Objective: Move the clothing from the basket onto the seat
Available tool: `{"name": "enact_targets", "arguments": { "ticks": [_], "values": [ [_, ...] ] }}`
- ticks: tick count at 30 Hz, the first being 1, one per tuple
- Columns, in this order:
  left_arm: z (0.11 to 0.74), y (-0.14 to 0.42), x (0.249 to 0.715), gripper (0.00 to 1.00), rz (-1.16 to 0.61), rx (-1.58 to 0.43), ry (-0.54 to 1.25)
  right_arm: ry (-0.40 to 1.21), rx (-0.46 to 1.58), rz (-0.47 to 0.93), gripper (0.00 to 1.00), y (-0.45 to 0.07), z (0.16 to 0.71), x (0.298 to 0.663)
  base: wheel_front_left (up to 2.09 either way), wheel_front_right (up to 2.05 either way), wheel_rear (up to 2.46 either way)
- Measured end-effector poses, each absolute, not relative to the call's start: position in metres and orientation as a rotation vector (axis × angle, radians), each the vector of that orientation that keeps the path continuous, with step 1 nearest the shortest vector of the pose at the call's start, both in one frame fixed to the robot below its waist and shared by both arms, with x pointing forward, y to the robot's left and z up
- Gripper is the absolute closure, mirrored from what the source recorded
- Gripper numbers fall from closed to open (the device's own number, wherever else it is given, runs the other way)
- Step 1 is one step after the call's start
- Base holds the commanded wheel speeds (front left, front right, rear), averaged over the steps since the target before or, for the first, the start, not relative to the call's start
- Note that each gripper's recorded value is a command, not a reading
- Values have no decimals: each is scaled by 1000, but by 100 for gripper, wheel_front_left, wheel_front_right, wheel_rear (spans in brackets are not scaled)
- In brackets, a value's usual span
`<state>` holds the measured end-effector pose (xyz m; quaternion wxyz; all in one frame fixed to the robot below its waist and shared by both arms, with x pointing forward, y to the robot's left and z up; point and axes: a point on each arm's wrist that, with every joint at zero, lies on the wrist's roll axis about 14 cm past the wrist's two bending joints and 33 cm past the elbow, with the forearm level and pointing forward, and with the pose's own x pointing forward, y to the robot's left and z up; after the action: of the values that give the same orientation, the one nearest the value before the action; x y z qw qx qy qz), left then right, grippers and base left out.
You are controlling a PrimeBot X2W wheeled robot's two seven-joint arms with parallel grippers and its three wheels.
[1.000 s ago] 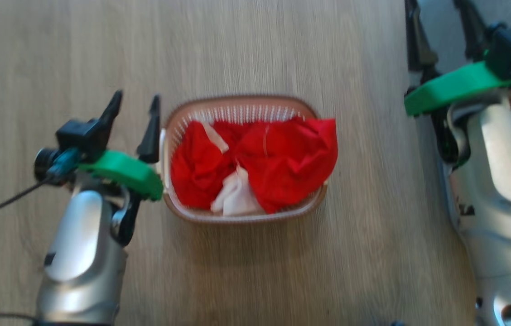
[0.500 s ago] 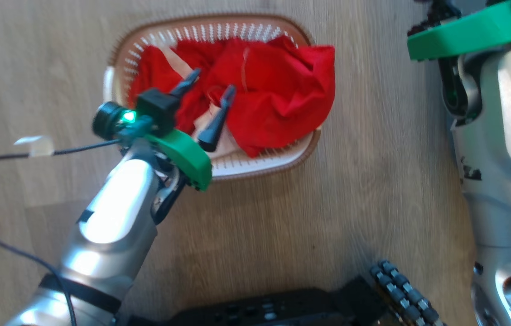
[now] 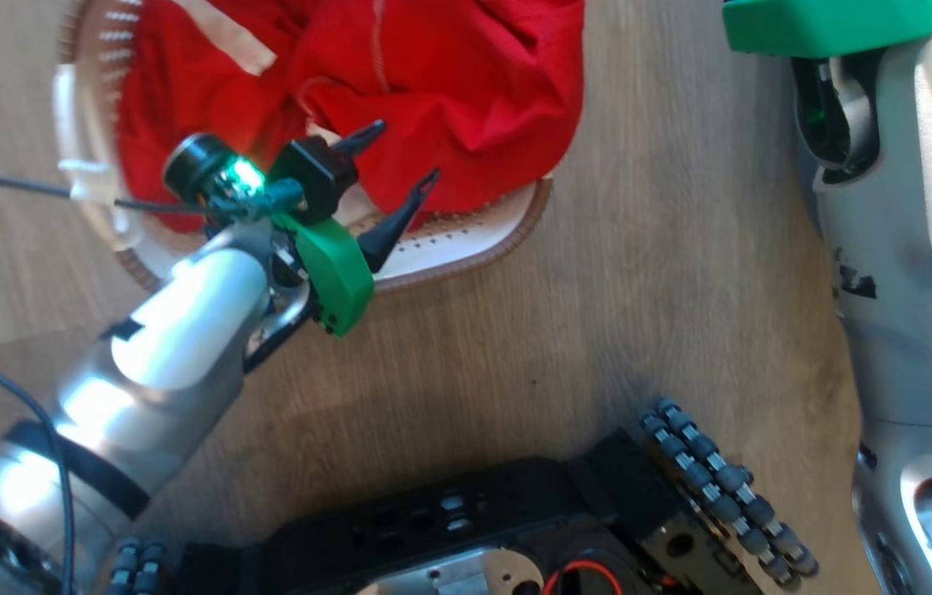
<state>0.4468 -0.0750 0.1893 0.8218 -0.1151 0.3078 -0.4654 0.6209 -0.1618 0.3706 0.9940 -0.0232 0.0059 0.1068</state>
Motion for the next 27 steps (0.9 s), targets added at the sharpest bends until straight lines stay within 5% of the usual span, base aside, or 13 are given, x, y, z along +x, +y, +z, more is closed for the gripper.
{"name": "enact_targets", "arguments": {
  "ticks": [27],
  "values": [
    [98, -79, 443, 0, -1044, 129, 899, 74, -28, 179, 0, -182, 347, 605, 0, 0, 0]
  ]
}}
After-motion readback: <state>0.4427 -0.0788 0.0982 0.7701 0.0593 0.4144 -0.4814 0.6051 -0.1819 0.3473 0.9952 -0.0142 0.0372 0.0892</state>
